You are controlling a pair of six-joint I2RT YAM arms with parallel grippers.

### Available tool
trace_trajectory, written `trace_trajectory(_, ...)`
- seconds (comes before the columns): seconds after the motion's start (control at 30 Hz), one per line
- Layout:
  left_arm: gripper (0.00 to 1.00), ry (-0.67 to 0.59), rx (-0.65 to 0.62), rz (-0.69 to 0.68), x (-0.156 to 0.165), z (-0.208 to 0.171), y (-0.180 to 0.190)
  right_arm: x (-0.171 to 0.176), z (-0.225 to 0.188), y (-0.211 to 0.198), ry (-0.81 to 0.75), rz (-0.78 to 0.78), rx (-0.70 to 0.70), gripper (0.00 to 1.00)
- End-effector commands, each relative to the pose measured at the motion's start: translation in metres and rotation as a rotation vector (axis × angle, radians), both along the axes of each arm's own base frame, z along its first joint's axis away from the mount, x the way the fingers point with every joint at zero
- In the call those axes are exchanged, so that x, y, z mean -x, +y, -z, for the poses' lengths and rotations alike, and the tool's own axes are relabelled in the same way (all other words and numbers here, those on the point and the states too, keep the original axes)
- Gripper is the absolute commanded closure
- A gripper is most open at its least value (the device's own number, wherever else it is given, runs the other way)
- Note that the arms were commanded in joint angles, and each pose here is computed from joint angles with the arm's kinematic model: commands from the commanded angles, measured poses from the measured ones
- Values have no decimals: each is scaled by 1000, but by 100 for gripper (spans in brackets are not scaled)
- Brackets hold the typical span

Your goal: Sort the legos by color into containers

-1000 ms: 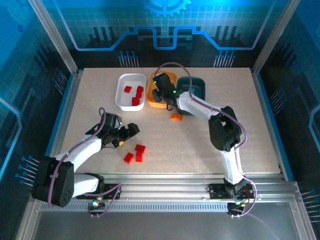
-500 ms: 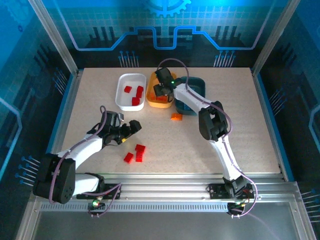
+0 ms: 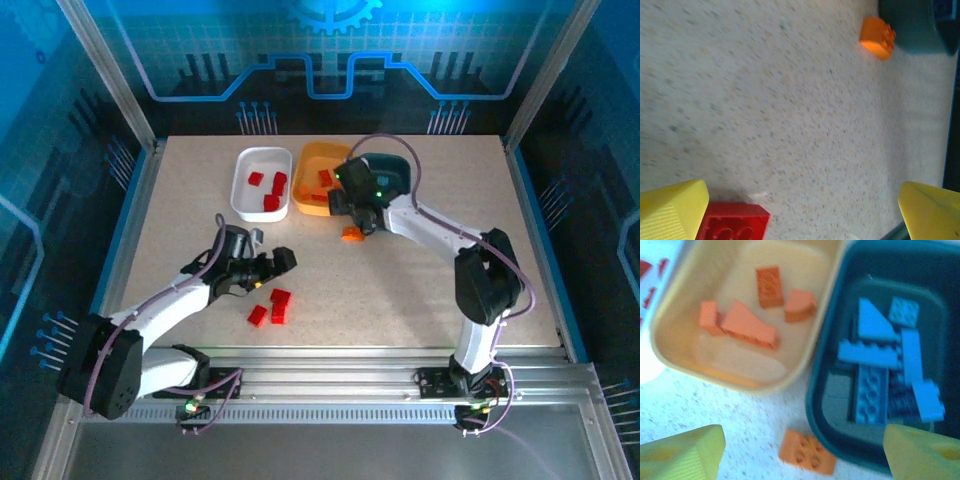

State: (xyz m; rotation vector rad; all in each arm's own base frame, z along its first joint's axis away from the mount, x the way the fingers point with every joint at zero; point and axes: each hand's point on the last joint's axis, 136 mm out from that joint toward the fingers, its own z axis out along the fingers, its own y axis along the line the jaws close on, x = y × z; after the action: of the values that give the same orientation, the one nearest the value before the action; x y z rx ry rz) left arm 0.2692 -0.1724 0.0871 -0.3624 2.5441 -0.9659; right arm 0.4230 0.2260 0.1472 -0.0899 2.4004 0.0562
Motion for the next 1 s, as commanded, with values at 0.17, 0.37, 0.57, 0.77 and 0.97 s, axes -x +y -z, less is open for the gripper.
trace_trajectory(0.17,1,-1,-6,-16,2,-1,-7,31,59,-15,118,140,-25,12)
trace_trajectory(0.37,1,9,-12,-24,7,4,-5,39,88,1,179,123,-20,12)
trace_trajectory(0.57,1,9,-18,-25,9,6,-3,38,104,7,208,147,6,11)
trace_trajectory(0.77,1,8,-24,-20,9,5,-3,28,116,5,229,181,36,12)
trace_trajectory(0.97,1,3,-36,-17,7,3,-3,22,126,5,244,229,68,16)
